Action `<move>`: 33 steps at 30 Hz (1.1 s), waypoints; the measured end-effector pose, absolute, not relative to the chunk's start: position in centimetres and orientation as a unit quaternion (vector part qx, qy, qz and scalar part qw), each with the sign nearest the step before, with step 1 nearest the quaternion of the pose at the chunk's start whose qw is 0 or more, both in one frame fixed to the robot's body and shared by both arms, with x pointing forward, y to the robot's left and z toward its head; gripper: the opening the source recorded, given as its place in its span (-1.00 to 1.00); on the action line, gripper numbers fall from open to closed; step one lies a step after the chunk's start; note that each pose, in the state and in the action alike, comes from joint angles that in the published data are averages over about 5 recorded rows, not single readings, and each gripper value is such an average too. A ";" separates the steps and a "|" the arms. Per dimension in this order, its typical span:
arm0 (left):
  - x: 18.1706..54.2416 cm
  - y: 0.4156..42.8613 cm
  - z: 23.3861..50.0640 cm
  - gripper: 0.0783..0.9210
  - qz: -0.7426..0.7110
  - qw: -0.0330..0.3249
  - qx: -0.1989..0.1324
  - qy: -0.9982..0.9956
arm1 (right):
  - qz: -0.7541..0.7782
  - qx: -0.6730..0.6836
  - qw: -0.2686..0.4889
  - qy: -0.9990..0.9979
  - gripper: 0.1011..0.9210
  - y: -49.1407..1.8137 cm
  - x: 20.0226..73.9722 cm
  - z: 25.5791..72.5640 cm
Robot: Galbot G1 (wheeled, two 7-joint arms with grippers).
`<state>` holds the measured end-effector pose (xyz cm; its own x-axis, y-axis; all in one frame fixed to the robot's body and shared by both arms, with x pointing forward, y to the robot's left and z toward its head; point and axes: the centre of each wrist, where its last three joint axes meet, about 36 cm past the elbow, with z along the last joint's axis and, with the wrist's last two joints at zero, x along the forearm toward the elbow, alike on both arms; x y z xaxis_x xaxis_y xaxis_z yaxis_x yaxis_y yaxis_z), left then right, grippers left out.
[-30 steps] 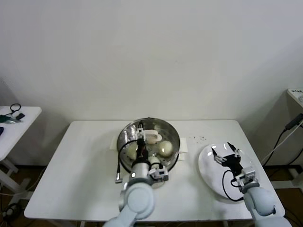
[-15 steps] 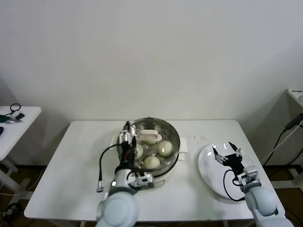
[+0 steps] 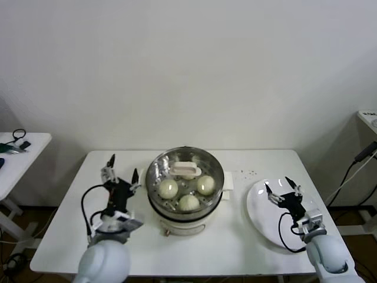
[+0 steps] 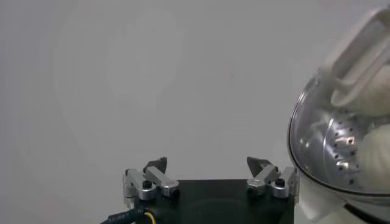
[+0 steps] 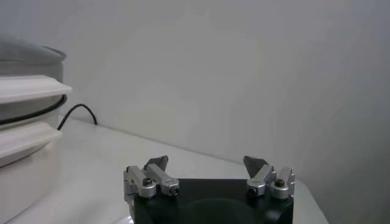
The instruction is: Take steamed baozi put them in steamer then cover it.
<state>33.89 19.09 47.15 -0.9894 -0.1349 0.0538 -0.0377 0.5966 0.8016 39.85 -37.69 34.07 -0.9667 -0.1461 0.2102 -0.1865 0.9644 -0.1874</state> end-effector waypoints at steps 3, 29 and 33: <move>33.4 21.1 46.2 0.77 -0.391 0.046 0.037 -0.919 | 0.101 0.087 0.095 -0.987 0.76 -37.5 39.7 34.0; 29.6 29.8 38.7 0.77 -0.132 0.030 0.063 -0.989 | 0.093 0.090 0.083 -0.988 0.76 -36.9 37.8 33.8; 29.4 30.1 38.6 0.77 -0.123 0.028 0.064 -0.990 | 0.094 0.091 0.082 -0.988 0.76 -36.9 37.7 33.7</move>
